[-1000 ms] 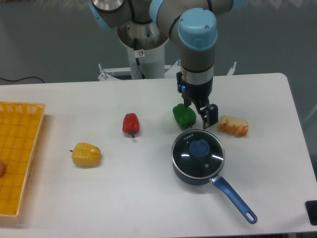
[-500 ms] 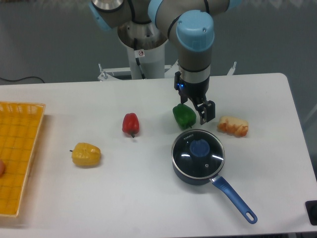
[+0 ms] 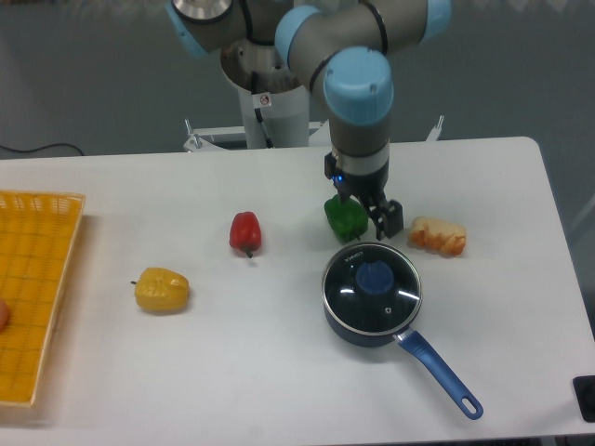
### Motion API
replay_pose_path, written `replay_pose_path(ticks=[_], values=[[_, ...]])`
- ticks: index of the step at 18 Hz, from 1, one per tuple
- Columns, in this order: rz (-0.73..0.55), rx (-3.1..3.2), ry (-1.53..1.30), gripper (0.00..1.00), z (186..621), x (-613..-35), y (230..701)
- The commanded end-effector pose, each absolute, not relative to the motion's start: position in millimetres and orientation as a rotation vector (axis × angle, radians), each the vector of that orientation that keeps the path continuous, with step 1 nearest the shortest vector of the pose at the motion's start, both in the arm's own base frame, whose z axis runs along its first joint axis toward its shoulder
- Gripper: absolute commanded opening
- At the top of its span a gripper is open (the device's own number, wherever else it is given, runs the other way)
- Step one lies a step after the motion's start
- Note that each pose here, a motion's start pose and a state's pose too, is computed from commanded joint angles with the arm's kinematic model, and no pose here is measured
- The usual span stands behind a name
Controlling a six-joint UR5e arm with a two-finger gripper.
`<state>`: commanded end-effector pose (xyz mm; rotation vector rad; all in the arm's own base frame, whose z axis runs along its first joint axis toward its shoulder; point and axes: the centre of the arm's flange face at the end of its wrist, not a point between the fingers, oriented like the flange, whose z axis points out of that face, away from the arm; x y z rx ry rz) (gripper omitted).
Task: Open the lid
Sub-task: 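Lower the gripper onto the blue knob of the glass lid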
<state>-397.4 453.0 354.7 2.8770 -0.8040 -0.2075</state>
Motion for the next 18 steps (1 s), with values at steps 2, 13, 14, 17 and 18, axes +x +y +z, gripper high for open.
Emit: replay_pose_path(ticks=[2,13,14,17,18], values=[[-0.21,2.86,-0.839,1.0,352,-402,464],[-0.177,2.918,-0.998,1.0,333,-432,476],[-0.162,2.938,-0.991,1.0,328,-438,475],[-0.134,2.955,-0.988,1.0,320,-441,475],[-0.131,2.954,-0.988,1.0,320,-441,475]])
